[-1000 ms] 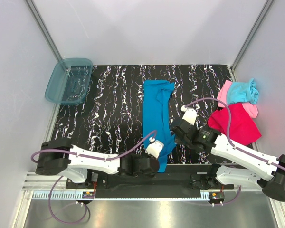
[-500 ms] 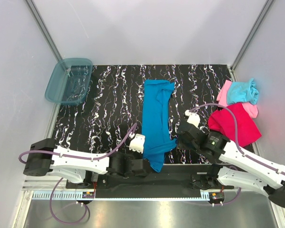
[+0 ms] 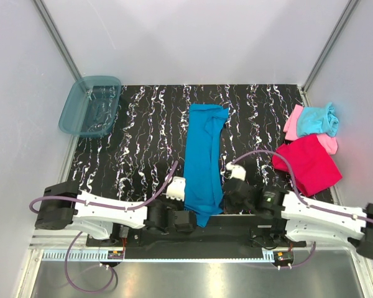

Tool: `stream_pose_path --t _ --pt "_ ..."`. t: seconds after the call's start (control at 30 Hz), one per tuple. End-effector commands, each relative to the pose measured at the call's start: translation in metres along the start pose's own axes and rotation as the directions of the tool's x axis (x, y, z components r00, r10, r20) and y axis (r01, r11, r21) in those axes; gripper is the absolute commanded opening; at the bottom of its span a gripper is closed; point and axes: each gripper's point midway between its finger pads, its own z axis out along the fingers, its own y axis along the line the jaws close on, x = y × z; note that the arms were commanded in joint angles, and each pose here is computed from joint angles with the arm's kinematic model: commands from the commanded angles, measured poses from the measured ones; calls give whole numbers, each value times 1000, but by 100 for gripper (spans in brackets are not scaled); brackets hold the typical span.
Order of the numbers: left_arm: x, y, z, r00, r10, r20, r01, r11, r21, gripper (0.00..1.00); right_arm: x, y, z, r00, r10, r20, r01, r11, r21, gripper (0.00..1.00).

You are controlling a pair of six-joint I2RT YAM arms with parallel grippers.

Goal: Fold and stack the t-shirts

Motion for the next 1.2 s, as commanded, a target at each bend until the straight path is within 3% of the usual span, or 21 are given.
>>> stream_pose_path --t 0.0,0.2,0.67,0.73,0.8,0.83,0.9,0.97,1.03,1.07,1.17 --pt "-11 -7 0 998 -49 49 49 999 -3 0 3 36 12 1000 -20 14 21 998 -62 0" --pt "-7 -6 -2 996 -81 37 81 997 2 0 6 54 21 999 -36 23 38 996 -78 0" --pt "-4 18 -3 992 -114 49 118 990 -74 0 9 38 23 999 -17 33 18 999 -28 0" --pt "-3 22 -3 992 -117 47 121 988 -93 13 8 37 22 999 -18 33 18 1000 -20 0" --pt "-2 22 -3 992 -119 42 123 988 -97 22 9 37 22 999 -22 30 22 1000 -17 7" --pt "-2 22 -3 991 -125 39 128 987 -99 36 8 37 21 999 -22 32 22 1000 -16 17" --pt "-1 22 -3 991 -132 35 135 985 -103 54 8 36 21 999 -24 33 25 1000 -12 25" --pt "1 24 -3 991 -127 34 130 985 -114 60 7 37 20 999 -26 35 26 1000 -15 46" --pt "1 24 -3 991 -129 34 132 984 -118 61 6 36 19 999 -29 36 29 1000 -11 59" --pt "0 25 -3 991 -129 35 132 984 -119 62 4 39 17 999 -27 42 28 999 -18 72" --pt "-3 25 -4 990 -133 43 137 984 -117 61 -7 45 10 997 -28 74 30 999 -31 78"
